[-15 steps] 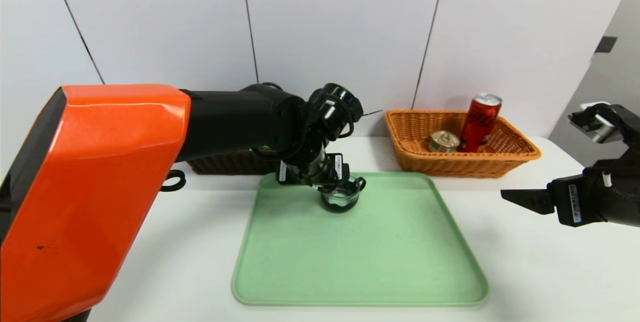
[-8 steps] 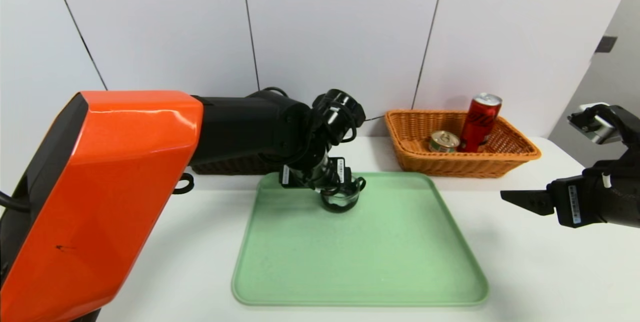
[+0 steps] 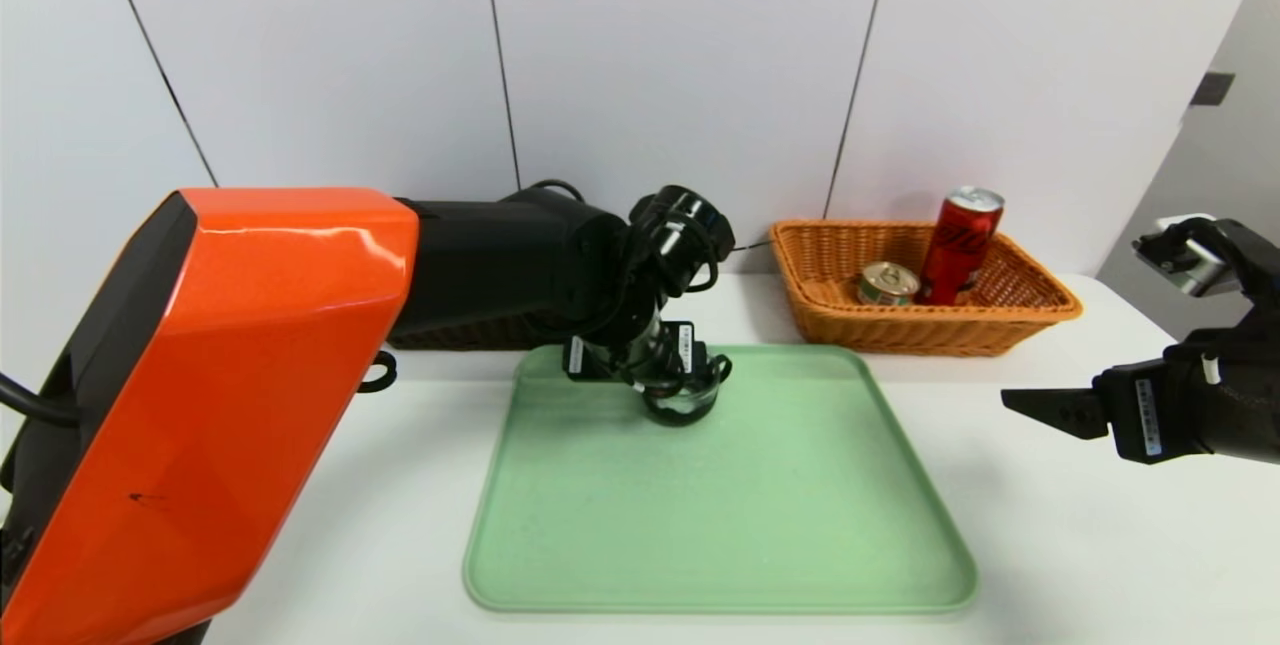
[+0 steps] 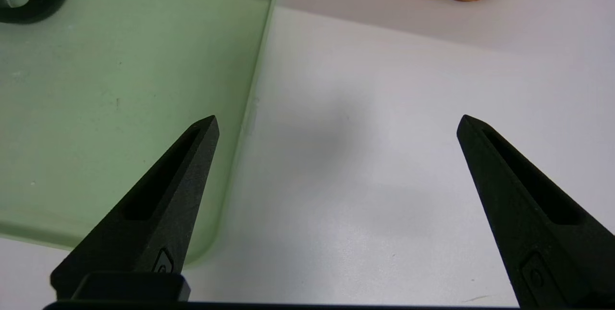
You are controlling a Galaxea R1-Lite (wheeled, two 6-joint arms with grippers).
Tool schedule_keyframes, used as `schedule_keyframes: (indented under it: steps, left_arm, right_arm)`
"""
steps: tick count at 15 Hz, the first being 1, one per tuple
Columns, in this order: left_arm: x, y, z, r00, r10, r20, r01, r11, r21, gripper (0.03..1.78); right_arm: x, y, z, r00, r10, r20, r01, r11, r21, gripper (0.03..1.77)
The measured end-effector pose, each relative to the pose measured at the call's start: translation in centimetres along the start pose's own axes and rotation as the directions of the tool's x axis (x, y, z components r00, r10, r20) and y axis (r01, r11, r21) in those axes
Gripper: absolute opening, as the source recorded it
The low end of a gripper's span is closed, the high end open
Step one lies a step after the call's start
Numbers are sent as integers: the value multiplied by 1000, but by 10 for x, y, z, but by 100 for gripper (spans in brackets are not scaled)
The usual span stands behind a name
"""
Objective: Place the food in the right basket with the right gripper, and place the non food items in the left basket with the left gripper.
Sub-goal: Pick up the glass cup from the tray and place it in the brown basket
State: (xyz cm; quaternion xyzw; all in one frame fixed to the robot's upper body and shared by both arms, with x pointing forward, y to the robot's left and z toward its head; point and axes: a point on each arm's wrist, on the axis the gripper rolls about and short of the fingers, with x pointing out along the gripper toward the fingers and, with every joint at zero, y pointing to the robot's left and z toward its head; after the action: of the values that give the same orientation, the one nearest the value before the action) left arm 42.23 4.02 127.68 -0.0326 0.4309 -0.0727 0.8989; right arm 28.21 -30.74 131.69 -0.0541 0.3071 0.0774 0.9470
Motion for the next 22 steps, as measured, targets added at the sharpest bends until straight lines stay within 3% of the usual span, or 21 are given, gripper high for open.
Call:
schedule_keyframes:
  steps: [2,3,6,9,10,11,19,21,22]
  left_arm:
    - [1,-1,-1,1000,-8,-3,8,1000,-2,169]
    - [2,-2,0,1000,-11,1,11,1000,-3,159]
    - [3,-2,-1,1000,-12,1,12,1000,-4,111]
    - [6,-2,-2,1000,-11,-3,10,1000,-11,80]
    - [6,-2,-2,1000,-10,-4,10,1000,-12,62]
    - [6,-2,-2,1000,-11,-3,11,1000,-12,5]
    - [4,-1,0,1000,-11,-1,11,1000,-16,10]
    - [-5,-3,3,999,-49,11,49,999,-19,10]
    - [-15,-5,6,994,-109,13,109,994,-24,10]
  right_arm:
    - [0,0,0,1000,0,1,0,1000,-1,171]
    - [0,0,0,1000,-1,1,1,1000,-1,171]
    - [-1,0,0,1000,0,3,0,1000,-2,171]
    - [-2,0,0,1000,-1,5,1,1000,-1,171]
    - [-2,0,0,1000,-1,6,1,1000,0,171]
    - [-2,0,0,1000,-1,8,1,1000,0,171]
    - [-3,0,0,1000,-1,10,1,1000,-1,171]
    - [-4,0,0,1000,-1,11,1,1000,-1,171]
    - [-4,0,0,1000,-1,11,1,1000,-1,171]
